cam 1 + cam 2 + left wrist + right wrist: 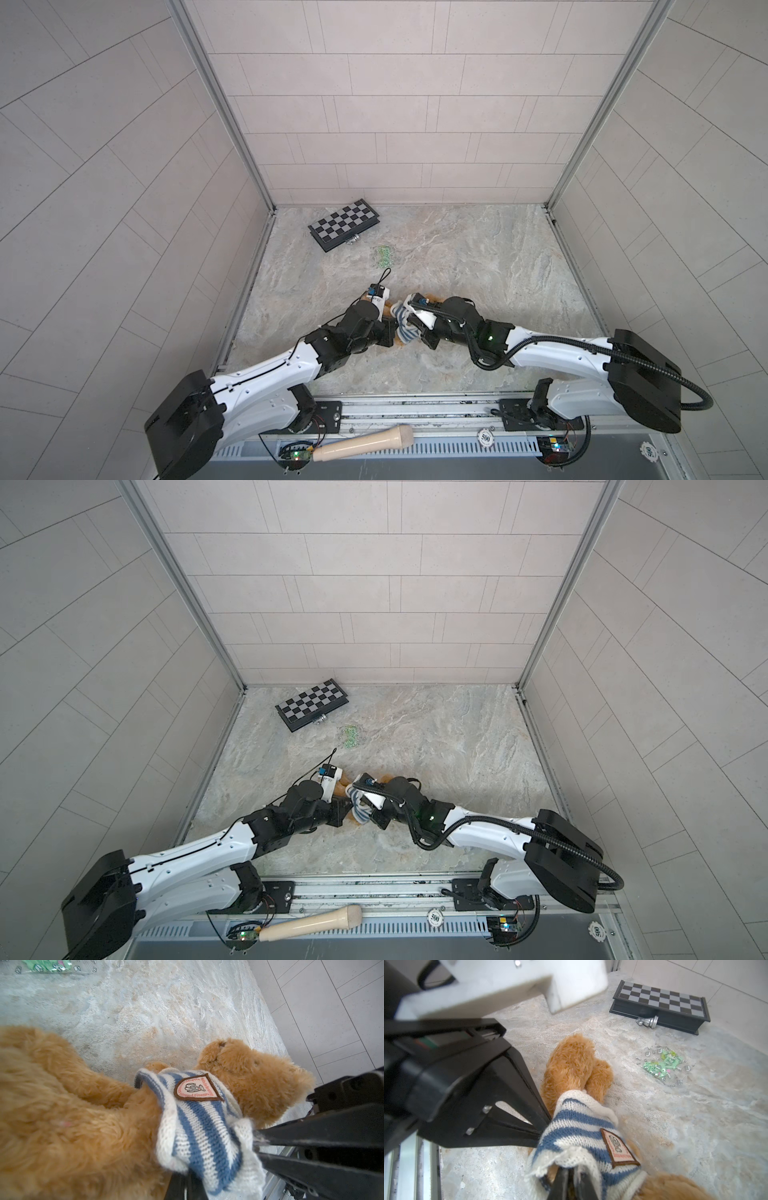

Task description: Dress the teddy bear

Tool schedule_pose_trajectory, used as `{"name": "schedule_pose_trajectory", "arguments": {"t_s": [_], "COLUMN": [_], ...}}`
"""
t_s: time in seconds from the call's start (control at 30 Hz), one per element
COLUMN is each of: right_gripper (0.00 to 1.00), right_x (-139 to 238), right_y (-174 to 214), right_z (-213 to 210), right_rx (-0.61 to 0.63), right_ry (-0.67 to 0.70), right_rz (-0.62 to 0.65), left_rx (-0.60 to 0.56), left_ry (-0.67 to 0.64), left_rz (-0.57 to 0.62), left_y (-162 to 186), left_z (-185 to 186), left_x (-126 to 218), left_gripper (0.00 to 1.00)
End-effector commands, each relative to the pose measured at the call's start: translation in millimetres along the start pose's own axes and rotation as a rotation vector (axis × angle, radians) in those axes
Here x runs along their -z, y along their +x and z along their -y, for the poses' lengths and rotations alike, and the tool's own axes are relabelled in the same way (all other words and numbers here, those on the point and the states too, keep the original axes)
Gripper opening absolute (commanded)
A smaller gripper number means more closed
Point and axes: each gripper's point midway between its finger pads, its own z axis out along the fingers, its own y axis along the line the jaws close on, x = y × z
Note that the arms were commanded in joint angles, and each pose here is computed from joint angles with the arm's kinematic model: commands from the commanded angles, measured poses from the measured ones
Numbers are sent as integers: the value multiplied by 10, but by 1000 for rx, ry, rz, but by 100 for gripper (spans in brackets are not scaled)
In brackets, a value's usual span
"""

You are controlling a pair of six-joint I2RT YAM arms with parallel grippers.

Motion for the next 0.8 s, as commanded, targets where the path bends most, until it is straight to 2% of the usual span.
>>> {"name": "schedule_pose_trajectory", "arguments": {"t_s": [0.0,0.13,0.3,0.43,0.53,0.7,0.77], "right_gripper": [1,0,0,0,0,0,13], "right_x": [69,237,417,436,509,501,435], "right_y": [-13,-69,-104,-122,-221,-244,-193], "right_z": [-7,-24,-212,-351,-449,-405,-323], "right_rx": [30,49,74,101,107,111,105], "right_ry": [3,-4,-108,-189,-243,-217,-173], "right_rz": [-2,41,133,154,230,236,183], "left_rx": [-1,44,108,110,109,103,98], "left_ry": [4,-57,-99,-105,-117,-78,-42], "left_rz": [47,66,60,65,59,59,65], "left_y": [-136,-171,-122,-131,-108,-112,-139], "left_z": [40,-193,-481,-515,-545,-476,-403], "left_x": [52,92,97,115,118,126,132], "left_gripper": [0,0,0,0,0,0,0]}}
